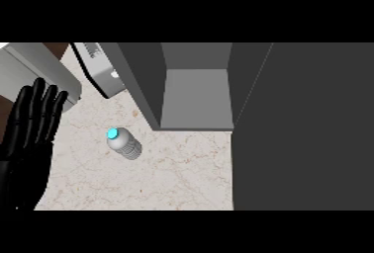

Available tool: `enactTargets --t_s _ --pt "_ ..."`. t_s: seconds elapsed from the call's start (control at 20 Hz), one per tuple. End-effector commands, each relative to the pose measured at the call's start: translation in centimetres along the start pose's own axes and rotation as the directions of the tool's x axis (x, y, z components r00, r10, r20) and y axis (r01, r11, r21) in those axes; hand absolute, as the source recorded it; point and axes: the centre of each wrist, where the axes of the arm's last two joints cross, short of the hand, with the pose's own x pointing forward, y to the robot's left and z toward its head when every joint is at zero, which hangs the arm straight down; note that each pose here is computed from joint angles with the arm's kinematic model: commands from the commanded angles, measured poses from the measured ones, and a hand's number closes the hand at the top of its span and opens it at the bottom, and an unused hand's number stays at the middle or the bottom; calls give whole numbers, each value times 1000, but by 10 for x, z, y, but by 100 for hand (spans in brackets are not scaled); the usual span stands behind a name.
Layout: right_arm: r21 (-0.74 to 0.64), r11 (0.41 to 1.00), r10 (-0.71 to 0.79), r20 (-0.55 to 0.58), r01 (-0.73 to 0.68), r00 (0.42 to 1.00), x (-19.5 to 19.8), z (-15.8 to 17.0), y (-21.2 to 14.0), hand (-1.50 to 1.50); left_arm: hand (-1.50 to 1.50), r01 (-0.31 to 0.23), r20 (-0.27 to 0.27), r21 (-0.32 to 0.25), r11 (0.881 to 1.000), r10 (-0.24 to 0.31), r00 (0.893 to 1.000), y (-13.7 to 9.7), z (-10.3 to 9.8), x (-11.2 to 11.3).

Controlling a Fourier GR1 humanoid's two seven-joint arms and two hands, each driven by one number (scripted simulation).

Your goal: Pick up the bottled water, place it into the cabinet and close the cabinet

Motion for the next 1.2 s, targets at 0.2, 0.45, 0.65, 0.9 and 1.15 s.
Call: enactTargets --t_s 0.2,0.45,0.65,0.9,1.15 --pt "7 1000 6 -25 -6 1000 14 27 0 -150 -150 14 15 45 999 -15 1000 26 21 -6" --pt "210 969 -107 -122 131 987 24 43 17 -150 -150 -223 -142 101 970 236 961 14 16 6" --pt "218 965 -121 -129 147 984 64 48 23 -150 -150 -226 -158 132 965 245 956 10 34 23" --pt "207 966 -131 -133 157 983 76 47 26 -150 -150 -214 -176 151 965 240 955 17 42 14" --pt "218 967 -104 -146 135 984 90 47 33 -150 -150 -214 -206 138 967 239 949 4 52 27"
